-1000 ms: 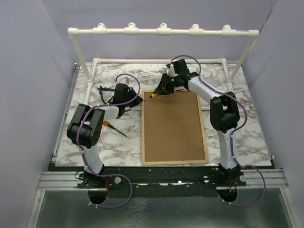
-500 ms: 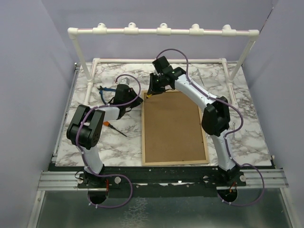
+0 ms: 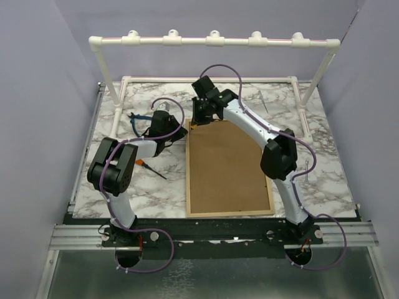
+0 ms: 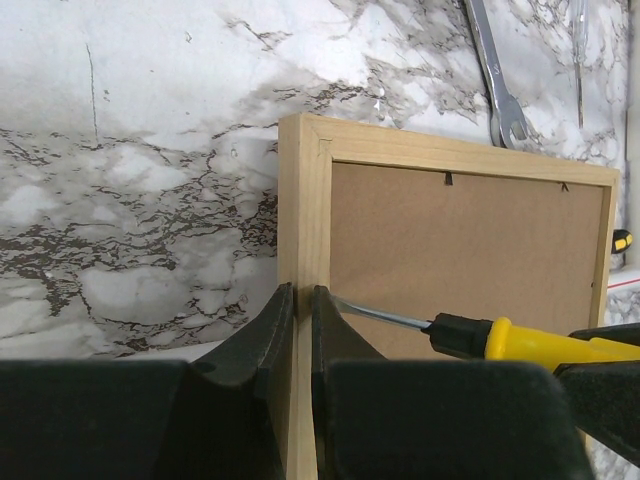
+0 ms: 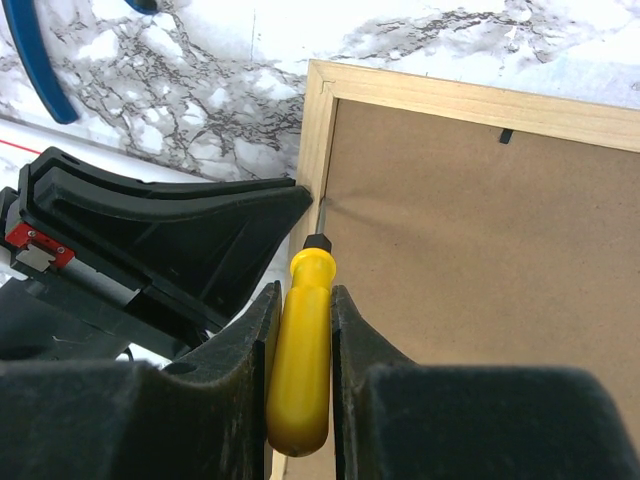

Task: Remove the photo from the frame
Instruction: Release the photo frame item from the photo frame.

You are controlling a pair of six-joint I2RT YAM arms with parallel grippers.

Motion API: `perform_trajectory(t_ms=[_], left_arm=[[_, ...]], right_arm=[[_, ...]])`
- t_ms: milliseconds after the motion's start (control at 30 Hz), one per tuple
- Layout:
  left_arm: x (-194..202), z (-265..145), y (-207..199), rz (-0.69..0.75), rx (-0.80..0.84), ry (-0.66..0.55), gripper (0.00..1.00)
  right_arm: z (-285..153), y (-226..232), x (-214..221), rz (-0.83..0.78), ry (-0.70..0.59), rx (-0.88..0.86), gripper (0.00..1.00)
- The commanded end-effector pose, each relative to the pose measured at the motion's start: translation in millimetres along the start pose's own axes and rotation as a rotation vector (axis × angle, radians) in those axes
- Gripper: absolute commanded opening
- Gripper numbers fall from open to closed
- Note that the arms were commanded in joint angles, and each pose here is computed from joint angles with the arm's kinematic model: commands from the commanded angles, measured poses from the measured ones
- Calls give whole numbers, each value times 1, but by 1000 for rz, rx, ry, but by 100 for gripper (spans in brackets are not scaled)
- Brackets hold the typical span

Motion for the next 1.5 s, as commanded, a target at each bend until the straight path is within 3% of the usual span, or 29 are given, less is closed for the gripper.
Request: perform_trajectory(t_ms=[0,333,500,733,967,1133,1300,1467], left_arm=[[38,-8,-54,-20,210,155,9],[40,-7,-53,-26,206,159,9],[35,-10,-48,-20,170,150,9],[6,-28,-21,-28,71,116,10],[-12,-42,-15,-6,32,95,13],[-19,-53,-17,43,26,79,23],[-29,-61,-22,152,54,63,52],[-43,-65,-30,243,78,31,61]], right_arm=[[-6,94,45,5,123,-352,1],[0,106,58,-27,136,-348,1],[-16,95,42,-65,68,-305,1],[-79,38,6,-93,-67,-184,1],[-135,-27,-2,-52,-201,-88,1],[-169,-59,12,-50,-289,-48,1],[-199,-84,39,-57,-381,-99,1],[-213,-105,76,-81,-408,-204,0]])
Point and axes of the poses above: each gripper's point midway between its finger pads, its own z axis out along the fingers, its own y axis along the line the jaws close on, x = y × z, the point moved 5 cm from there along -z, back along the fingers, and after that the axes turned 12 degrees about z, right-handed, at the moved point
